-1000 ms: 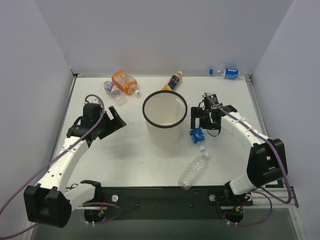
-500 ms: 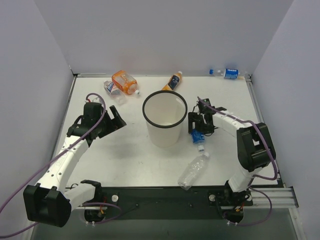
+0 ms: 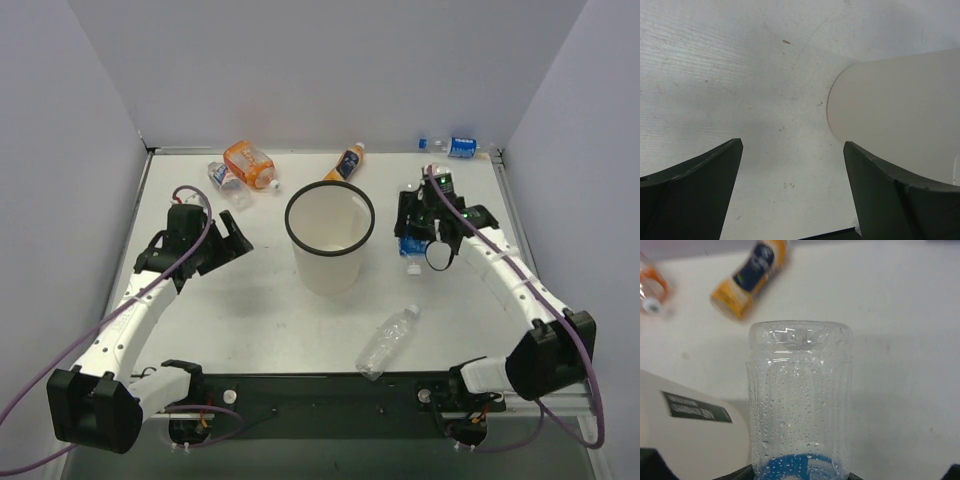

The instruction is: Put the plastic bottles in the bin

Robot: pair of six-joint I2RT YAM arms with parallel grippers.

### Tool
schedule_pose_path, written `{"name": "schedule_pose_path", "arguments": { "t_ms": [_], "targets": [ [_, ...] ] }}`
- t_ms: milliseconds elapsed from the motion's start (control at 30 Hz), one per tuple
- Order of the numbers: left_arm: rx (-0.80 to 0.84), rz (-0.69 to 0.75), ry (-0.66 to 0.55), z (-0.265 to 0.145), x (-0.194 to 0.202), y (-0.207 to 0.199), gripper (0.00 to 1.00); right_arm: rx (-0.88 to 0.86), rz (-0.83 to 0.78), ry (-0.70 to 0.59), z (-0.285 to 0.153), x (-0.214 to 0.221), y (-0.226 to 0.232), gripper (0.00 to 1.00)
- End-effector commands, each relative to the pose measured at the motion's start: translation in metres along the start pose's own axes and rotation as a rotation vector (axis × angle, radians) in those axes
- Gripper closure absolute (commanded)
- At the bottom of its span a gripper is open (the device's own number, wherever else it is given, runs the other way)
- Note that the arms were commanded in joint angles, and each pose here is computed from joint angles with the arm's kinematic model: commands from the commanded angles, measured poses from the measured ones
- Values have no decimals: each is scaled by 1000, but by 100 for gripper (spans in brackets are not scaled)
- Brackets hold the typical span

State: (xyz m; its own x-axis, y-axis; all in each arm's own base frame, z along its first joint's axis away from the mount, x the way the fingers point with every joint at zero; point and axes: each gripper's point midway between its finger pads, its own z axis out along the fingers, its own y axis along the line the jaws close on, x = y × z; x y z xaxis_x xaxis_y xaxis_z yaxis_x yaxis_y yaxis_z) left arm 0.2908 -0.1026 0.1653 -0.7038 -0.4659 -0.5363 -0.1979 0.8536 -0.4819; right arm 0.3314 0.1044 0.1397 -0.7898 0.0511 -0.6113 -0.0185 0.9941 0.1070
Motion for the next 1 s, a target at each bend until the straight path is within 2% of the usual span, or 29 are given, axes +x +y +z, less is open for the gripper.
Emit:
{"name": "schedule_pose_path", "arguments": {
  "t_ms": [0,233,400,633,967],
  "targets": [
    [69,-1,-40,-2,-15,-19,6,-17,11,-199,-72,-61,4,54],
    [72,-11,-38,-1,-14,-20,7,-214,-56,-382,-142,-119,46,54],
    [53,-7,-58,-1,-19,-17,7,-404,-198,-456,-182,-135,106,54],
    [-12,-9,-149,-3,-50,-9,7,-539,-329,-434,-155,-136,175,54],
    [-113,-90,-316,11,-112,14,7,-552,-368,-409,-102,-147,210,46]
  ]
}}
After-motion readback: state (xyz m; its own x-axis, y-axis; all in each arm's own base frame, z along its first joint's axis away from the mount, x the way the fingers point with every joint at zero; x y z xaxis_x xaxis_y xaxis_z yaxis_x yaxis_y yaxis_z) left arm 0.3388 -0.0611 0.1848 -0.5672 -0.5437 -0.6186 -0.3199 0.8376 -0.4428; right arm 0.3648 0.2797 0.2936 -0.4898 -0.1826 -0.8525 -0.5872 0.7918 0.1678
